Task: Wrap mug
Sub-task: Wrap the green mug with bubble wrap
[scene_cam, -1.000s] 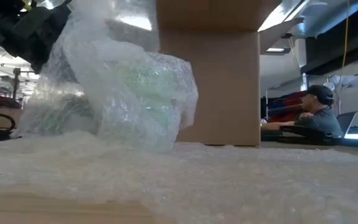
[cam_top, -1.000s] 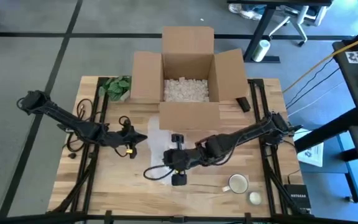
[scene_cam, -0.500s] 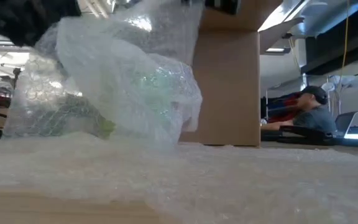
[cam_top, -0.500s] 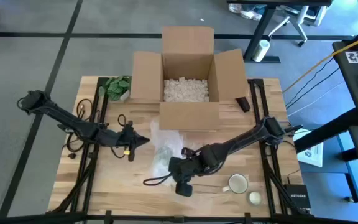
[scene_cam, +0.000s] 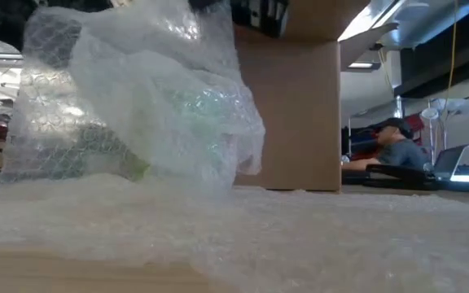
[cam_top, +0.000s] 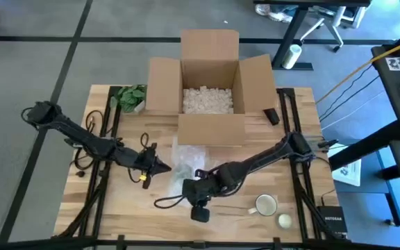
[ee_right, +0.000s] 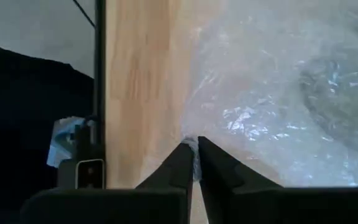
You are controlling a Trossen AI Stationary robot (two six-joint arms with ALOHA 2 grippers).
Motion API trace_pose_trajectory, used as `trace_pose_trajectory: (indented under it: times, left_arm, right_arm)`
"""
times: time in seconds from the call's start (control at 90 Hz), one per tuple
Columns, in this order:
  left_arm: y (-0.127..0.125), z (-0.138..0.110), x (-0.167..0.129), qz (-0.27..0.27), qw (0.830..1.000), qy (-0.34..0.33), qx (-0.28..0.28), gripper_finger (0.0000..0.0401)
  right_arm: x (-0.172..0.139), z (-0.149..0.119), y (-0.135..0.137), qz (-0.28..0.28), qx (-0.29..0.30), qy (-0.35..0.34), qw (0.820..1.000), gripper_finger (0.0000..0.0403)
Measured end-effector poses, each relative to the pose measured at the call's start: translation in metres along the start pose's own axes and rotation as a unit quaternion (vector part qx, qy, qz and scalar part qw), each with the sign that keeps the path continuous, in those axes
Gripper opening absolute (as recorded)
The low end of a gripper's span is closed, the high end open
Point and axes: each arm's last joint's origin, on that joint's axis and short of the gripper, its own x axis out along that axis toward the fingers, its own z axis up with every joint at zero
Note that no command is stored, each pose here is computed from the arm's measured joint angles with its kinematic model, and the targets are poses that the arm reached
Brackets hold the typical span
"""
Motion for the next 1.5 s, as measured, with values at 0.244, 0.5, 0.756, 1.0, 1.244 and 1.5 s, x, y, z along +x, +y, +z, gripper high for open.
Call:
trace_pose_trajectory:
  times: [0.244,0.5,0.756,1.0,1.244,1.5]
  left_arm:
    - [-0.01,0.015,0.016,0.012,0.999,0.035,0.038,0.0]
    - [-0.011,0.016,0.018,0.013,0.998,0.043,0.037,0.0]
    - [-0.01,0.013,0.017,0.02,0.997,0.06,0.043,0.0]
    - [-0.013,0.026,-0.004,0.053,0.996,0.021,0.064,0.0]
    - [-0.015,0.031,-0.037,0.046,0.996,-0.04,0.072,0.0]
    - [-0.006,-0.012,-0.05,0.047,0.997,-0.063,0.018,0.0]
  right_arm:
    - [0.0,-0.002,-0.001,-0.006,0.004,0.011,1.0,0.0077]
    - [-0.001,-0.01,-0.003,0.014,0.027,0.07,0.997,0.014]
    - [-0.012,-0.018,-0.007,-0.036,0.062,0.102,0.992,0.0129]
    - [-0.036,0.0,-0.008,-0.077,0.005,0.035,0.996,0.0014]
    - [-0.043,0.028,-0.044,-0.073,0.017,0.001,0.997,0.0002]
    - [-0.029,0.049,-0.075,-0.032,0.038,-0.015,0.999,0.0]
